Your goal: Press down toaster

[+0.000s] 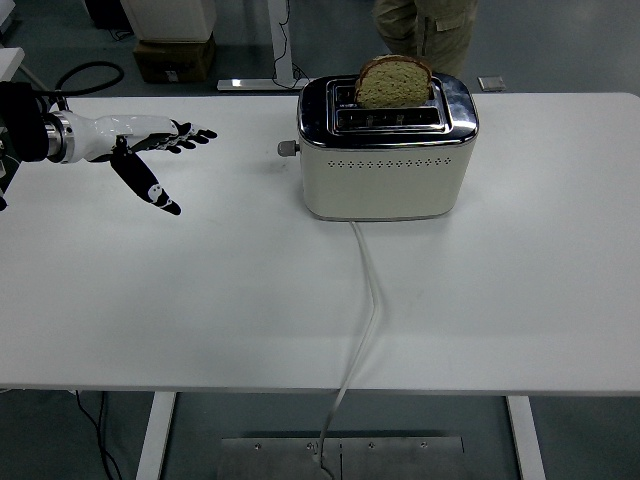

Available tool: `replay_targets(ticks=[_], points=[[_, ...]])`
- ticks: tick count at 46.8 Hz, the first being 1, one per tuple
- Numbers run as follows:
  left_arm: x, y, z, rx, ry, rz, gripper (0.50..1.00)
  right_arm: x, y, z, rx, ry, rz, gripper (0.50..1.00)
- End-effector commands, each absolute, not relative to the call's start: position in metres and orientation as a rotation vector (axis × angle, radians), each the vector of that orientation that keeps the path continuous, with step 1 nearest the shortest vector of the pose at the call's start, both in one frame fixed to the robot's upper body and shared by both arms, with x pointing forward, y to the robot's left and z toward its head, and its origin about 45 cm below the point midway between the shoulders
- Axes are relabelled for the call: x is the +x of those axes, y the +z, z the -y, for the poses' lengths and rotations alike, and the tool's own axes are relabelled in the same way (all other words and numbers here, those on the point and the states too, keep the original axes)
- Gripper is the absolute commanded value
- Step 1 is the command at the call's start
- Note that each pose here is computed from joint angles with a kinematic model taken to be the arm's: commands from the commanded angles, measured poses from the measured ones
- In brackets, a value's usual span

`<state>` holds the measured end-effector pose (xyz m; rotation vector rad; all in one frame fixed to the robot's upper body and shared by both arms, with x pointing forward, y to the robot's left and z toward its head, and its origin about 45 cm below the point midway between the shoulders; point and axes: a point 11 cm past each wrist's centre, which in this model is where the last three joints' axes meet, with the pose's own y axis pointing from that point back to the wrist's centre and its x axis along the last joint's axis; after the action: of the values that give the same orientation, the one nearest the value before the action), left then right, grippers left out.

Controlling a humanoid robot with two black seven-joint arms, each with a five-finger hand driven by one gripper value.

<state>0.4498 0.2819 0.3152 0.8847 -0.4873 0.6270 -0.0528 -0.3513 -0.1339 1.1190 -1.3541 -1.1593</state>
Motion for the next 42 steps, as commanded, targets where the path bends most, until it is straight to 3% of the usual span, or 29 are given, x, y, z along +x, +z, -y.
replay_targets(ticks=[1, 42], points=[[0.456, 0.315, -0.271, 0.873, 0.625, 0.490, 1.000, -0.053, -0.134, 0.351, 1.119, -1.159, 1.354, 1.000], [0.470, 0.283, -0.228, 0.874, 0.590, 0.469, 1.000, -0.053, -0.134, 0.352, 1.118, -1.159, 1.354, 1.000]])
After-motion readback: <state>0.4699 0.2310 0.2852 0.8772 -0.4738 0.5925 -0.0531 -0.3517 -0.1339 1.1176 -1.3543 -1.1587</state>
